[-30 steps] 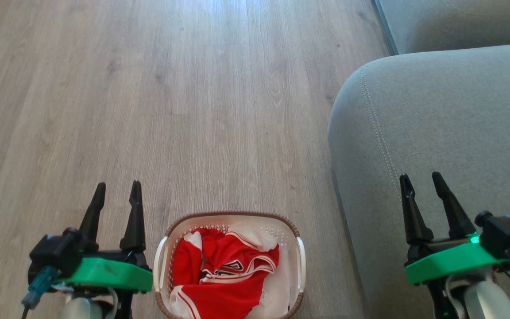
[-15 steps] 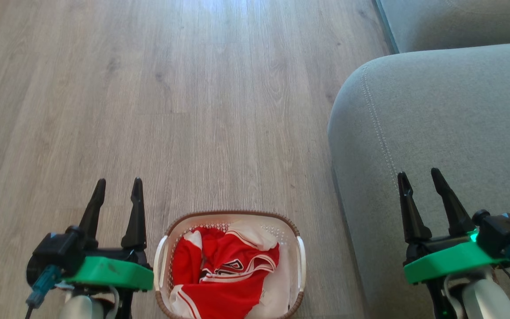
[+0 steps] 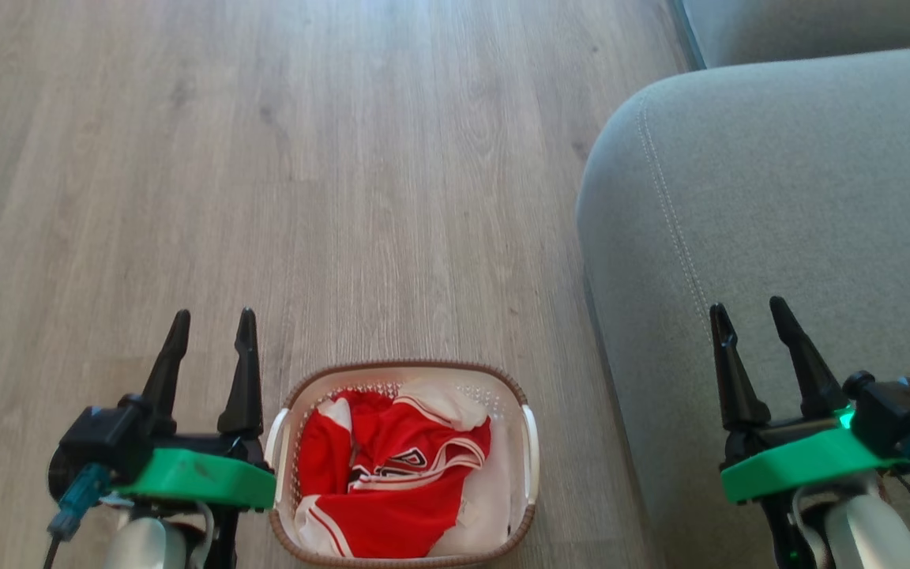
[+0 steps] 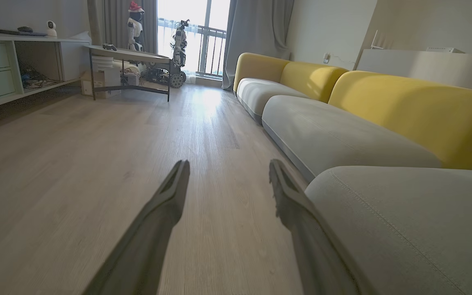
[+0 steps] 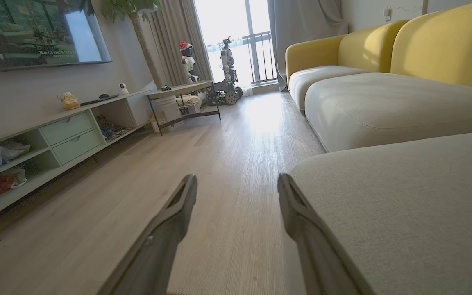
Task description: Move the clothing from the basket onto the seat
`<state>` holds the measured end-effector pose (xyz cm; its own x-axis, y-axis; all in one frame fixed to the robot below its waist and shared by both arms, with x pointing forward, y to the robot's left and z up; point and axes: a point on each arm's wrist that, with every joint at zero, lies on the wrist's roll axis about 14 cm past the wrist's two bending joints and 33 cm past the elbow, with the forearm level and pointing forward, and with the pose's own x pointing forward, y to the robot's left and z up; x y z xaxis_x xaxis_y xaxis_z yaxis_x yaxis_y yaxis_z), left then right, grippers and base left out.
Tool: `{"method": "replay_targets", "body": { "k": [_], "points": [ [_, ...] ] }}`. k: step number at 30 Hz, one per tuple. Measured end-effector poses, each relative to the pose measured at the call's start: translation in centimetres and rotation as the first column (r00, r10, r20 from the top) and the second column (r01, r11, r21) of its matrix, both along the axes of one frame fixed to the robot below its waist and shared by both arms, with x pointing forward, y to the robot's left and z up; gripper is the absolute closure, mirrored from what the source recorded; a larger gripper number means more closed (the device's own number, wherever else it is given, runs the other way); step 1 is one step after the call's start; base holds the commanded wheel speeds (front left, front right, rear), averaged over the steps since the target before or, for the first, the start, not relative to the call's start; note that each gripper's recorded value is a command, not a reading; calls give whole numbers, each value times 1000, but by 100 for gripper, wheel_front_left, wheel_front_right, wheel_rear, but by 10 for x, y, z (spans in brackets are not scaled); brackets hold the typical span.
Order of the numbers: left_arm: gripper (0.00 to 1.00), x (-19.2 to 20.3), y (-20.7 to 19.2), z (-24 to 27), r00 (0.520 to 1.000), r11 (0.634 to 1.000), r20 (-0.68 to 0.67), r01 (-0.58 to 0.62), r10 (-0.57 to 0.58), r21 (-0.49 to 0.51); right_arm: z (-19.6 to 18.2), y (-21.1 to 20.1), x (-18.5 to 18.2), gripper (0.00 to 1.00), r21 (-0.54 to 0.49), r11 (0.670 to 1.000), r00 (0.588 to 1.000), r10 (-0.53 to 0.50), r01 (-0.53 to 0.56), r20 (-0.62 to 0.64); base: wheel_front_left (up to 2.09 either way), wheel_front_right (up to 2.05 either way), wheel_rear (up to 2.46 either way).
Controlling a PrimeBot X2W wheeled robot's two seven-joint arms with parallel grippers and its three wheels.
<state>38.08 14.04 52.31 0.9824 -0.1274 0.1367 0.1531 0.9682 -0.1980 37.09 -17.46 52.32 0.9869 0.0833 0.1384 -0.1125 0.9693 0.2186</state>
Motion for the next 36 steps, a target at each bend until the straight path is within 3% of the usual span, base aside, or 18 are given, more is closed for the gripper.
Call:
{"method": "replay_targets", "body": {
  "k": [18,29,36],
  "points": [
    [0,39,-37,-62,979,994,-173,106,-105,-6,4,-24,33,0,-15,999,998,-52,52,19,0,0,0],
    [0,63,-61,-131,920,983,-352,182,-173,-9,-3,-32,62,0,-22,998,998,-67,67,14,0,0,0],
    [0,69,-75,-182,852,973,-478,232,-213,-21,-15,-29,81,0,-45,998,999,-46,45,-2,0,0,0]
  ]
}}
